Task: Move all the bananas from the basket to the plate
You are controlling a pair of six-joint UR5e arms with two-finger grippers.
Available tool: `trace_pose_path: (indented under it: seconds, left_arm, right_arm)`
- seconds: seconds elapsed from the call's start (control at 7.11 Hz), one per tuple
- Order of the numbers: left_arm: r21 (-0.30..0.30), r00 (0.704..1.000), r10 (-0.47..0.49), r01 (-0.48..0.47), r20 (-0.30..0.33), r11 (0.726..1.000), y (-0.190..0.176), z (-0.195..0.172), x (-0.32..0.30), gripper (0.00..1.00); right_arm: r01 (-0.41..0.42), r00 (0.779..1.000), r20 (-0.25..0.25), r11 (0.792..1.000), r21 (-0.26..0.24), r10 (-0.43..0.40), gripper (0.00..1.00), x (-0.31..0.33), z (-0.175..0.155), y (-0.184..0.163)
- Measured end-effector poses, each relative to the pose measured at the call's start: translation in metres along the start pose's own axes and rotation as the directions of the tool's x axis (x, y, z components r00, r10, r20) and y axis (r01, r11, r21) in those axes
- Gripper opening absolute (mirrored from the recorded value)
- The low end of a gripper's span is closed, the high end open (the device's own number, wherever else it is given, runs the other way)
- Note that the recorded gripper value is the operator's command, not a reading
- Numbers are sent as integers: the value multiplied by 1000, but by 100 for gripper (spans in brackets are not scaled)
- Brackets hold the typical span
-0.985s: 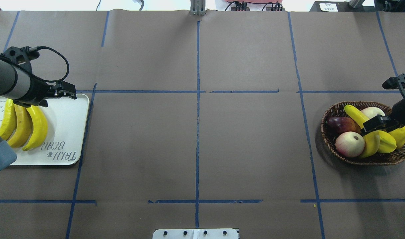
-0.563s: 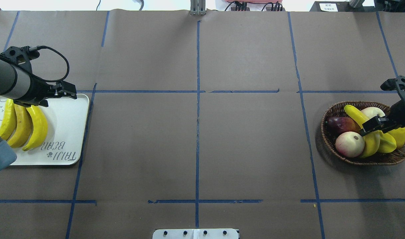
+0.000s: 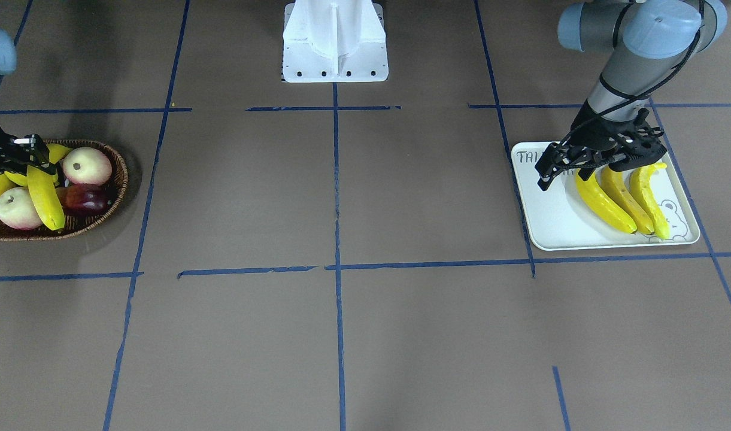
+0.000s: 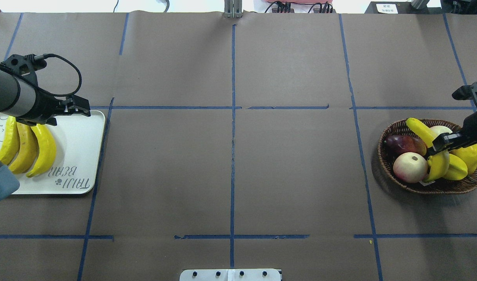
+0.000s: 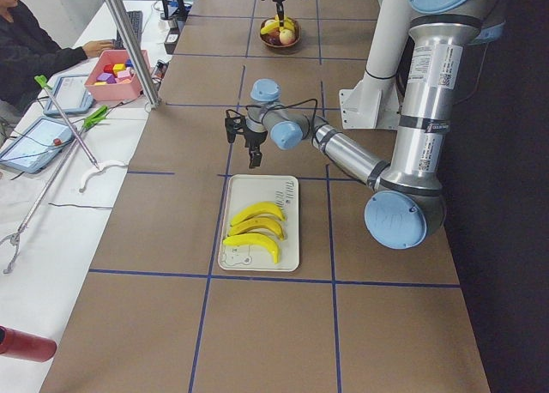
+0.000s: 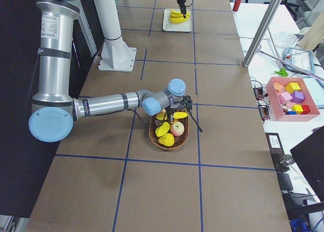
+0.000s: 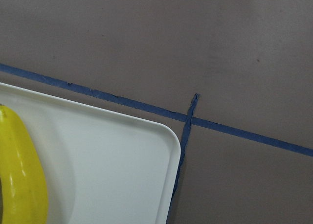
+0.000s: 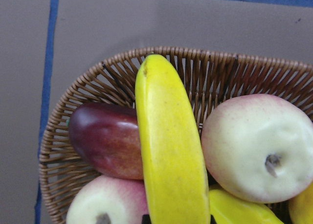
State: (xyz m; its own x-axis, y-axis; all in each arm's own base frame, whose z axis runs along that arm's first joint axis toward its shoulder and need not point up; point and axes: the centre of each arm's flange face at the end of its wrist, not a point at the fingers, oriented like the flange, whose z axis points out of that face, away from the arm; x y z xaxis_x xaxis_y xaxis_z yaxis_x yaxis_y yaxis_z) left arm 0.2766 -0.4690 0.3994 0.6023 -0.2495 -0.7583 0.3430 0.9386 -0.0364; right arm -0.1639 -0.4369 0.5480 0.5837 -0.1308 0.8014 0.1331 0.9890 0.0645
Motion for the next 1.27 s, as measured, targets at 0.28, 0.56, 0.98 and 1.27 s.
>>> trace_pose_path:
  seconds: [0.28,0.56,0.98,1.27]
  left_arm:
    - [-1,1000,0,0,-1,1000,0,-1,2,100]
    - [-5,1000,-1,1,3,1000,-4,-2,23,100]
    - [-24,992,-59,57,-108,998,10,-14,114,100]
    - [-59,936,-173,163,-305,985,21,-26,166,100]
  right_arm:
    - [-7,998,61,997,73,3,0,-7,-53,-1]
    - [37,995,88,994,102,-46,0,-64,-84,-30]
    - [98,976,187,992,79,-111,0,-262,-80,-98]
    - [61,949,292,978,199,-118,0,-345,-54,-105]
